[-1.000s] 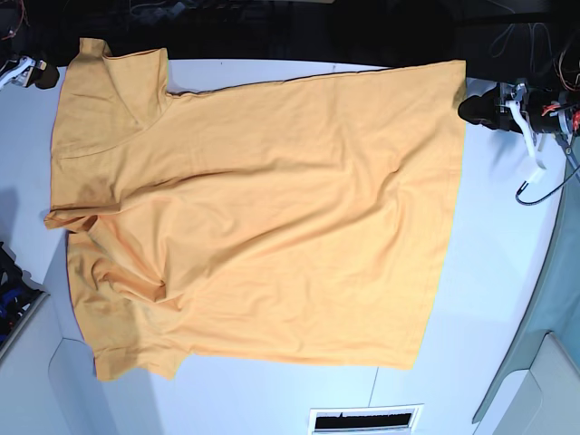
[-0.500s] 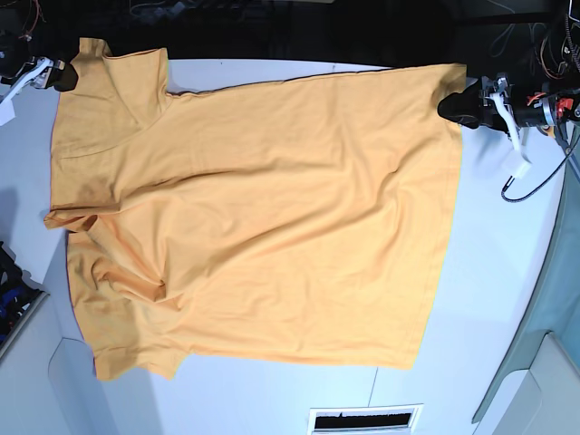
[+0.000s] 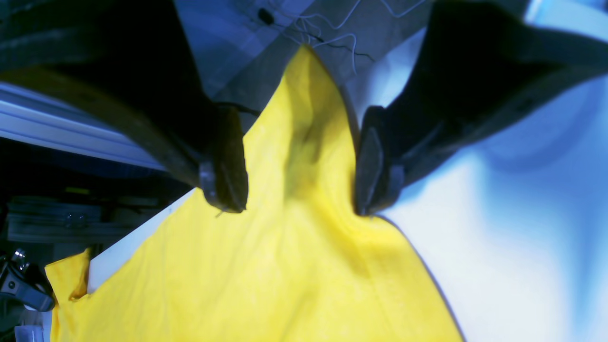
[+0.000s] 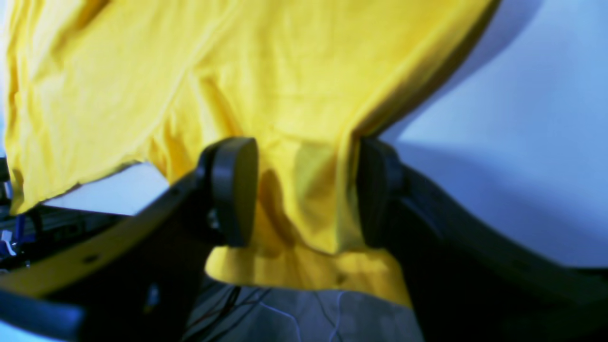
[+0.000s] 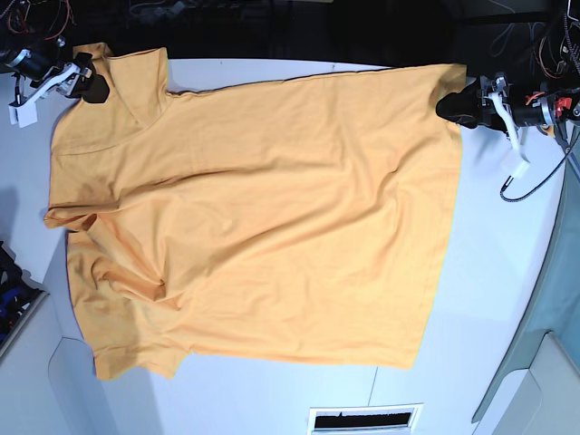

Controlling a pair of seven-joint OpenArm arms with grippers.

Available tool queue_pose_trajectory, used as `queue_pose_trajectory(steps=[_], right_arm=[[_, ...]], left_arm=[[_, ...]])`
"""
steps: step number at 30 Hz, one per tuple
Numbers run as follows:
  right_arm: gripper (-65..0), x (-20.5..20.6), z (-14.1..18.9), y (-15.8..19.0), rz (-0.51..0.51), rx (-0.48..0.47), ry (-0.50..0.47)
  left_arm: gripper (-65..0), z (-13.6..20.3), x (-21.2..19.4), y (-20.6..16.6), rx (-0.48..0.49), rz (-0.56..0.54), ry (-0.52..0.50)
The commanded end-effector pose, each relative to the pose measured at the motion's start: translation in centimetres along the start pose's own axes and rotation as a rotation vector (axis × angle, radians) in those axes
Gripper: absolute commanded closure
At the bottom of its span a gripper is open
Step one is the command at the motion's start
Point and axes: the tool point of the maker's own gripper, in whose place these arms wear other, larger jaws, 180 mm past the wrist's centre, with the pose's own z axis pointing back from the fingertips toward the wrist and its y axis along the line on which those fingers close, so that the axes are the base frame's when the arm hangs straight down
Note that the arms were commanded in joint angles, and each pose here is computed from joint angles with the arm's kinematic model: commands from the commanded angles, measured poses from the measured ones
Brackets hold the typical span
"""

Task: Layout the t-shirt on the table in an organized manner, then fold the t-shirt properly
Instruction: 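Grasp the shirt collar corner and sleeve edge with both grippers, then lift the shirt edge with both grippers and pull it taut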

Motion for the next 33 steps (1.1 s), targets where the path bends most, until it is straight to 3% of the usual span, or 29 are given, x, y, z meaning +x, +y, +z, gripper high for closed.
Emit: queue_pose_trajectory(steps=[1,3,6,7,13,19,28,33], right_arm=[[-32.2,-0.4,0.2,-0.2,0.012,-0.013,0.025],[-23.0,-0.3,0.2,-0.1,0.009,-0.008,0.022],[-1.7,0.0,0.1,-0.1,0.011,-0.007,0.016],[0.0,0.2,0.1,-0.1,0.012,-0.006,0.013],[0.0,0.7,0.9,-0.2,0.028,-0.020,0.005],[0.0,1.4,4.0,0.2,0.059,-0.031,-0.033],[0.0,1.6,6.4,2.7,0.183,-0.038,-0.052],[0.0,3.7,7.1,4.2,0.248,-0.032,-0.125]], left_arm=[[-39.0,0.3,-1.7,1.1,0.057,-0.004,0.080],[-29.0,0.1,-1.3,1.0,0.052,-0.003,0.055],[-4.3,-0.3,-0.3,0.7,0.042,0.000,-0.005],[0.0,-0.4,0.0,0.6,0.040,0.001,-0.022],[0.0,0.3,0.9,0.8,0.050,-0.004,-0.048],[0.0,2.8,2.9,0.1,0.010,0.025,-0.098],[0.0,4.9,5.0,-1.9,-0.003,-0.093,-0.129],[0.0,6.5,7.6,-1.6,0.021,-0.106,-0.241]])
